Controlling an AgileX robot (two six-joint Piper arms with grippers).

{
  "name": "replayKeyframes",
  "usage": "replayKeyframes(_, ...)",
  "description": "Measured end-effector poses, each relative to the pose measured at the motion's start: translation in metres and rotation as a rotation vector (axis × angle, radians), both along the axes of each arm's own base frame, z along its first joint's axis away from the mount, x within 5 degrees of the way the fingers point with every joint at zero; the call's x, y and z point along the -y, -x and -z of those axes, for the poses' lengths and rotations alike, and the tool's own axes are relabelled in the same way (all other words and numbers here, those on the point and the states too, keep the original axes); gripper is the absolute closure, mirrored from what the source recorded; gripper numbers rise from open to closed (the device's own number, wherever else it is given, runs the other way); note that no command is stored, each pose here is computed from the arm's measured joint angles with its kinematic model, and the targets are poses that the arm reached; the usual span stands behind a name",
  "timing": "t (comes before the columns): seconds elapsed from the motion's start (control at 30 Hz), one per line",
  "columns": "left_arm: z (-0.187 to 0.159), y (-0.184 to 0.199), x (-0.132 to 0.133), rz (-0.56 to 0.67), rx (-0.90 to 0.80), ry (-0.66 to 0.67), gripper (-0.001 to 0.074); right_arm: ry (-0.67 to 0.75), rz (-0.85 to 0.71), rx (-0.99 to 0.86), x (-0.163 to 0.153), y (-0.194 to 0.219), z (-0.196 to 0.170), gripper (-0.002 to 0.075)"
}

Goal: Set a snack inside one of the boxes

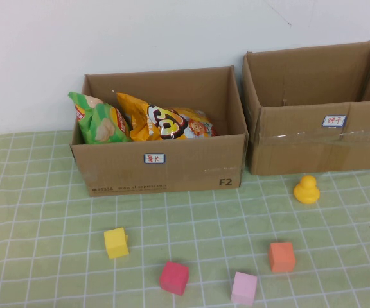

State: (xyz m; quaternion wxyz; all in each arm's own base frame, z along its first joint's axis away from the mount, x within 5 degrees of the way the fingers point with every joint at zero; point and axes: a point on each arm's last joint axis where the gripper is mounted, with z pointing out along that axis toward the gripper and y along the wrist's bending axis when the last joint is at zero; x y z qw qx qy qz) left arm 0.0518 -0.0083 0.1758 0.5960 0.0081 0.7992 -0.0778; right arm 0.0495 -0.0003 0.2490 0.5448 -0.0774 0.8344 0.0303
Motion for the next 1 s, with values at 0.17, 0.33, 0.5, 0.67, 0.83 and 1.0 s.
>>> replayKeyframes(0.17, 0.0002, 0.0, 0.0, 0.002, -0.001, -0.008, 0.0736, 0.0, 0.0, 0.0, 0.0, 0.0, 0.0, 0.0728)
replayKeyframes(0.33, 0.0002, 0.0, 0.0, 0.014, 0.005, -0.046, 0.0736, 0.0, 0.0, 0.0, 0.0, 0.0, 0.0, 0.0728)
replayKeyframes(0.5, 0.0002, 0.0, -0.0004, 0.005, 0.004, -0.041, 0.0736, 0.0, 0.0, 0.0, 0.0, 0.0, 0.0, 0.0728)
replayKeyframes(0.67, 0.0002, -0.0003, -0.004, -0.075, 0.001, -0.017, 0.0736, 0.0, 0.0, 0.0, 0.0, 0.0, 0.0, 0.0728)
replayKeyframes(0.83, 0.0001, -0.0004, -0.0045, -0.084, 0.002, -0.03, 0.0736, 0.013, -0.006, 0.002, 0.0, 0.0, 0.0, 0.0728)
replayKeyframes(1.0, 0.0003, -0.0003, -0.0044, -0.079, 0.001, -0.044, 0.0736, 0.013, -0.006, 0.002, 0.0, 0.0, 0.0, 0.0728)
